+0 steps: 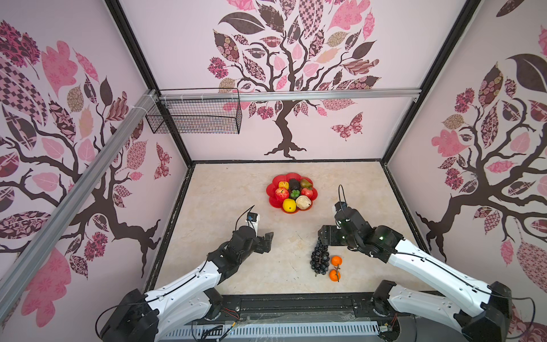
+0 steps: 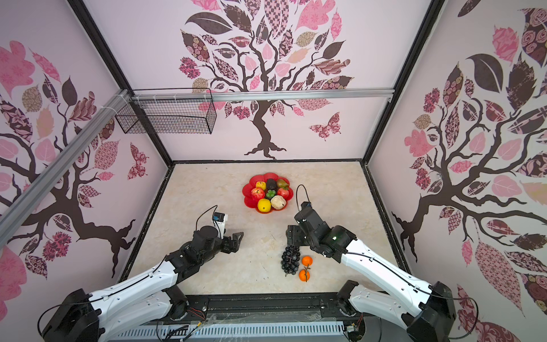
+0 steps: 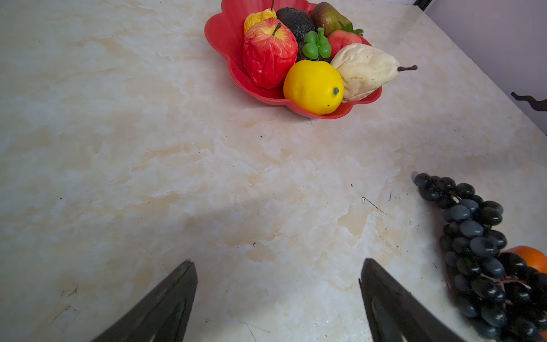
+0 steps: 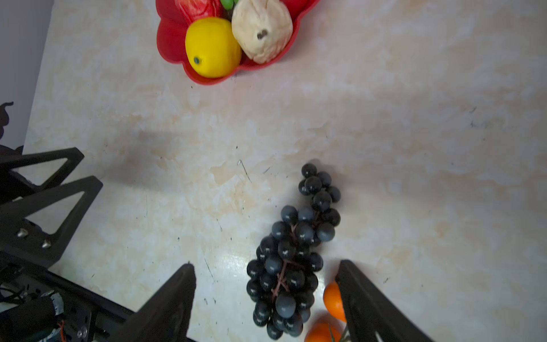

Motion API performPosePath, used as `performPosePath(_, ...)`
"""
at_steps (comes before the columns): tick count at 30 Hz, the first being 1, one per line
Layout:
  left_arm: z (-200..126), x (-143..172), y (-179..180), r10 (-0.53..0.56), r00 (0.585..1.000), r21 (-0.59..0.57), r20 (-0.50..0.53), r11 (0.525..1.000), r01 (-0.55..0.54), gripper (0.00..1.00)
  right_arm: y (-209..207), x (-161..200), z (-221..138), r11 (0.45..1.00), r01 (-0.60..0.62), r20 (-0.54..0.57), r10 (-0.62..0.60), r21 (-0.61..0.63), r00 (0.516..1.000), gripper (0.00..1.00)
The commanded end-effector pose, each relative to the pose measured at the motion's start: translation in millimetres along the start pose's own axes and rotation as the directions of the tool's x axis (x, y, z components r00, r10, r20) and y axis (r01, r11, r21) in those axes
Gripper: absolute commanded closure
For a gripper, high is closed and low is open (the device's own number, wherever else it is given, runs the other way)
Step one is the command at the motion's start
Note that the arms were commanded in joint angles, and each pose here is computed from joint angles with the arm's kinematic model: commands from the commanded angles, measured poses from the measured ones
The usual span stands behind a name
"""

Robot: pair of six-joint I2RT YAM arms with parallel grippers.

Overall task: Arrange fruit in a fruit bowl
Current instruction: Pick up the fruits from the bottom-center of the table.

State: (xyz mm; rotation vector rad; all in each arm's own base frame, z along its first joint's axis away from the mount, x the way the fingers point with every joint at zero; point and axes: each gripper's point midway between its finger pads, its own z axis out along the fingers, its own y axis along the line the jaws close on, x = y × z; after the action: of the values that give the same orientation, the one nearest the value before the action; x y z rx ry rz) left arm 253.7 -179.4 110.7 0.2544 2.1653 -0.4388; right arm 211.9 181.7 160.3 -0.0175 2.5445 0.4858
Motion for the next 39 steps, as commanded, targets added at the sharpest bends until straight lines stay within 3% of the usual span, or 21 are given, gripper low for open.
performPosePath(1, -4.7, -20.2, -2.9, 0.002, 0.999, -0.007, 0.045, 1.0, -0.002, 0.1, -25.5, 31.1, -6.5, 0.991, -0.077, -0.079, 0.086, 0.107, 0.993, 0.23)
performPosePath(10, -4.9, -20.9, -3.3, -0.001, 0.999, -0.005, 0.046, 1.0, 0.002, 0.09, -48.7, 92.5, -2.7, 0.979, -0.154, -0.24, 0.182, 0.13, 0.954, 0.32)
performPosePath(16, -6.9, -21.7, -1.9, 0.0, 0.999, -0.012, 0.052, 1.0, 0.0, 0.08, -48.3, 131.1, 3.3, 0.977, -0.185, -0.387, 0.211, 0.105, 0.898, 0.39)
performPosePath(27, -6.6, -21.2, -0.3, 0.0, 0.999, -0.019, 0.053, 1.0, 0.001, 0.06, -55.9, 152.0, 4.5, 0.973, -0.197, -0.44, 0.228, 0.116, 0.869, 0.58)
performPosePath(39, -5.6, -20.2, 0.0, 0.003, 0.999, -0.021, 0.048, 1.0, -0.002, 0.06, -52.4, 162.3, 13.8, 0.982, -0.148, -0.481, 0.186, 0.115, 0.857, 0.69)
